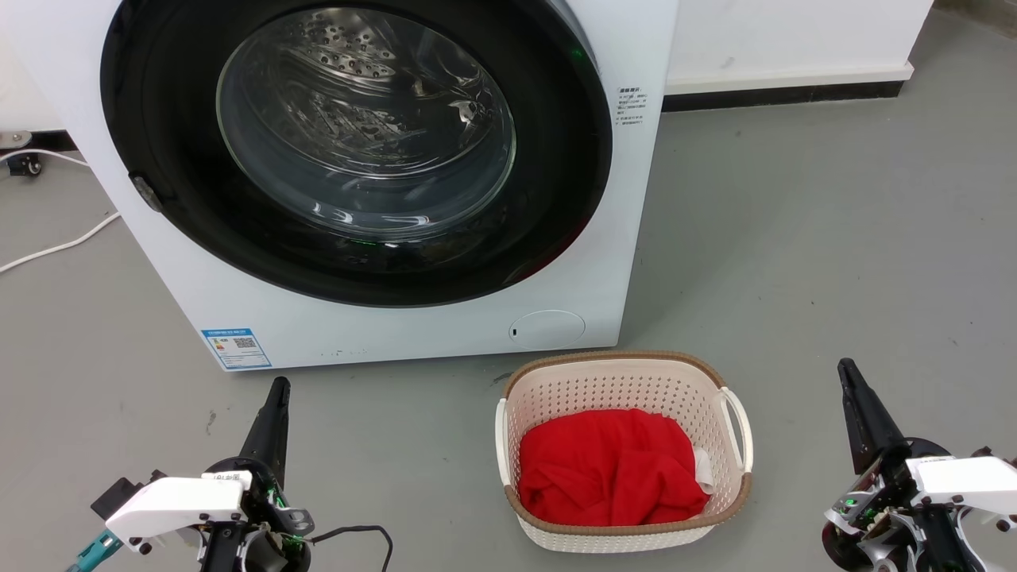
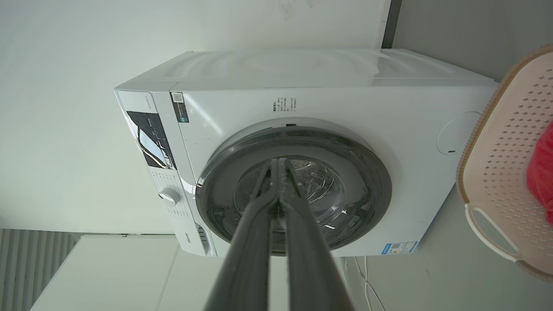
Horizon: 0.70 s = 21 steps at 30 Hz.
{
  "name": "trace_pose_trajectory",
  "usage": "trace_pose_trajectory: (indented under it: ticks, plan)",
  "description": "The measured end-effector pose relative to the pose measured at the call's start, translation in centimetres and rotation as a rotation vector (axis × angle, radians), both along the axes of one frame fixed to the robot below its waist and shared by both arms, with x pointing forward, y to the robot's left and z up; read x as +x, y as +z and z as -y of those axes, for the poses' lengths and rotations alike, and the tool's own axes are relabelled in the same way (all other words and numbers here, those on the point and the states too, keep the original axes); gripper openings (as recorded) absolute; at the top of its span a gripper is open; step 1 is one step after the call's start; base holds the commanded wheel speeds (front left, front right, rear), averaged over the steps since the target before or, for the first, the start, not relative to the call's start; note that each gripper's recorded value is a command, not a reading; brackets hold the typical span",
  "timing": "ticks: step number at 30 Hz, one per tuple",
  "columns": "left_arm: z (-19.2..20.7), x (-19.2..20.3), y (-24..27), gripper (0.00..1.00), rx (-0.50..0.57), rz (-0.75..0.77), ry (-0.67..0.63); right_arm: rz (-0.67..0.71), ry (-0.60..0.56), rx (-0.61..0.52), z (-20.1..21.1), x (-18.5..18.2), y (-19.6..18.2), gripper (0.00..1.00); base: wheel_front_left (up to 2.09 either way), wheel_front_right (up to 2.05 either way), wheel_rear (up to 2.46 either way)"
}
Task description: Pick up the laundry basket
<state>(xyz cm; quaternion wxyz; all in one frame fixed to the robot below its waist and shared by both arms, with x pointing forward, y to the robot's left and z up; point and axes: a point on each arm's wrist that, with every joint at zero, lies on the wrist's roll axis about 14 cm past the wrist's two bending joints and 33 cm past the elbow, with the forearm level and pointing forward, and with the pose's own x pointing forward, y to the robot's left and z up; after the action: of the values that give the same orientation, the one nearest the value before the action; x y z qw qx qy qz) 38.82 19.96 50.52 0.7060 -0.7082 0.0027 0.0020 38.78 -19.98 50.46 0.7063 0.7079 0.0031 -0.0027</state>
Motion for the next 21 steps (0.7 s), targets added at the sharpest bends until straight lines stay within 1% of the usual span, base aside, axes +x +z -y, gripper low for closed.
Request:
trace_pose_trajectory:
  ticks: [21]
  plan:
    - [0.00,0.00,0.00,0.00,0.000,0.000,0.000,0.000,0.000,0.000,0.00,0.00,0.00,0.00,0.00,0.00,0.00]
